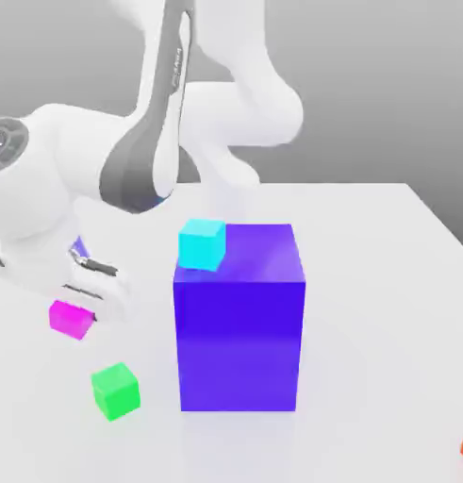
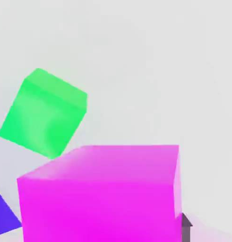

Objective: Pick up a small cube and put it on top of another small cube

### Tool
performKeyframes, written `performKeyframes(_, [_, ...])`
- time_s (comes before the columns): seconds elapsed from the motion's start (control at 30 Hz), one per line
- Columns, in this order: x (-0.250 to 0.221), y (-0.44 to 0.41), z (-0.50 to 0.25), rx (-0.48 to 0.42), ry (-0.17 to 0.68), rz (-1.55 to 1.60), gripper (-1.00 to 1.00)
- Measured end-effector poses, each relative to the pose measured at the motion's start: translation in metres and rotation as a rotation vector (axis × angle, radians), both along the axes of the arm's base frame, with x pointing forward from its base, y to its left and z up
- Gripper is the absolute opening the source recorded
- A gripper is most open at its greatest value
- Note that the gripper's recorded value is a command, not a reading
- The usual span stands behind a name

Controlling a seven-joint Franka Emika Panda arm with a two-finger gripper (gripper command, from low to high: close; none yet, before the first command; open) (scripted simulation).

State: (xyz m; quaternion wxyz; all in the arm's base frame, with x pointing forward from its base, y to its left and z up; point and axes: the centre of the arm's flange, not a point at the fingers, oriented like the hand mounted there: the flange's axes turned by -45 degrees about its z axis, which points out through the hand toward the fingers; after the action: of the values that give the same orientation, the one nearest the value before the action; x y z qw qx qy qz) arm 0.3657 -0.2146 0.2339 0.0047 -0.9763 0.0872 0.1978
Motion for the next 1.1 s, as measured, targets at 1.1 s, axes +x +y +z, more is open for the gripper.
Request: performKeyframes(1.1, [0.004, 0.045, -0.012, 0.234, -0.378, 1.474, -1.00])
